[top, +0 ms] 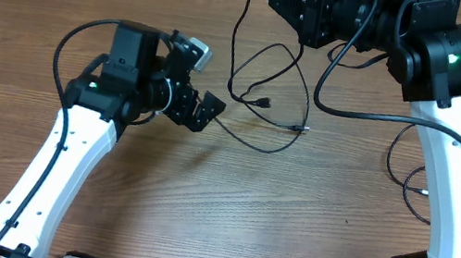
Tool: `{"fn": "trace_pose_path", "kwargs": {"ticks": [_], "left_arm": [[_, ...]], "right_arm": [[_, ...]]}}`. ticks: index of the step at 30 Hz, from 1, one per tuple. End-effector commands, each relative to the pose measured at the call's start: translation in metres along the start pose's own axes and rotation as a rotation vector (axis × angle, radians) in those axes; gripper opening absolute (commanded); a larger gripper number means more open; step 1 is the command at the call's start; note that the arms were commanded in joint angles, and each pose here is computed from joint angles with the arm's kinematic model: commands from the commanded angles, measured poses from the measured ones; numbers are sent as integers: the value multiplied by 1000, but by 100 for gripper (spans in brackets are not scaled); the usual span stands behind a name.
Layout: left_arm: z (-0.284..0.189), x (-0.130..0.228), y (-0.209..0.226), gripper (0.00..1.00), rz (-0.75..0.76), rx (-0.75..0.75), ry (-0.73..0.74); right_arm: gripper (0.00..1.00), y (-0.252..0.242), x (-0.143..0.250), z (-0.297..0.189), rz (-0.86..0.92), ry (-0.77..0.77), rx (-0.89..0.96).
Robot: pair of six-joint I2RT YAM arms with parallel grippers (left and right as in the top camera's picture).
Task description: Untangle cables
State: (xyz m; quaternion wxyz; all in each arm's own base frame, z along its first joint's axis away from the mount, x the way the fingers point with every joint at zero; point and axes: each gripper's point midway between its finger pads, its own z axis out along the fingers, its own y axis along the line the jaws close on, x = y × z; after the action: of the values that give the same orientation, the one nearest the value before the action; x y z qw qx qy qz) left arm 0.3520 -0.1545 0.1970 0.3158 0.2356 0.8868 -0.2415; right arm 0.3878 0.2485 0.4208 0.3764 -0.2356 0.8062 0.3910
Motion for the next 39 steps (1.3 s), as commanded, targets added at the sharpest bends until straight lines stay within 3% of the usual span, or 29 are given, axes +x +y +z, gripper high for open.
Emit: {"fn": "trace_pose_path", "kwargs": {"ticks": [1, 9, 15, 19, 23, 26, 27, 31, 33, 35, 39], "left_arm": [[3, -8, -3, 99, 50, 16, -24], [8, -37, 10, 100, 92, -100, -125], [22, -46, 6, 100, 66, -83, -152], [49, -33, 4, 84, 54, -57, -92], [63, -21, 10, 47, 33, -55, -44], [60, -22, 9, 9, 34, -56, -49], [58, -22, 9, 4, 32, -59, -48], [41, -12, 21, 4, 6, -142, -9], [19, 1, 37, 4, -13, -273, 39], [3, 6, 45, 4, -16, -352, 55], [-23, 7, 42, 4, -12, -408, 43]], "right_arm": [[4, 12, -9, -11, -38, -34, -10], [4, 13, -9, -10, -39, -34, -11], [4, 13, -11, -10, -44, -41, -12], [4, 13, -11, -10, -44, -40, -12], [4, 12, -11, -10, -44, -41, -8], [4, 9, -12, -11, -42, -44, 10], [4, 8, -12, -11, -40, -45, 20], [4, -16, -14, -13, -22, -59, 158], [4, -64, -15, -28, 102, -107, 441], [4, -91, -14, -44, 182, -145, 600], [4, -111, -11, -59, 246, -166, 696]]}}
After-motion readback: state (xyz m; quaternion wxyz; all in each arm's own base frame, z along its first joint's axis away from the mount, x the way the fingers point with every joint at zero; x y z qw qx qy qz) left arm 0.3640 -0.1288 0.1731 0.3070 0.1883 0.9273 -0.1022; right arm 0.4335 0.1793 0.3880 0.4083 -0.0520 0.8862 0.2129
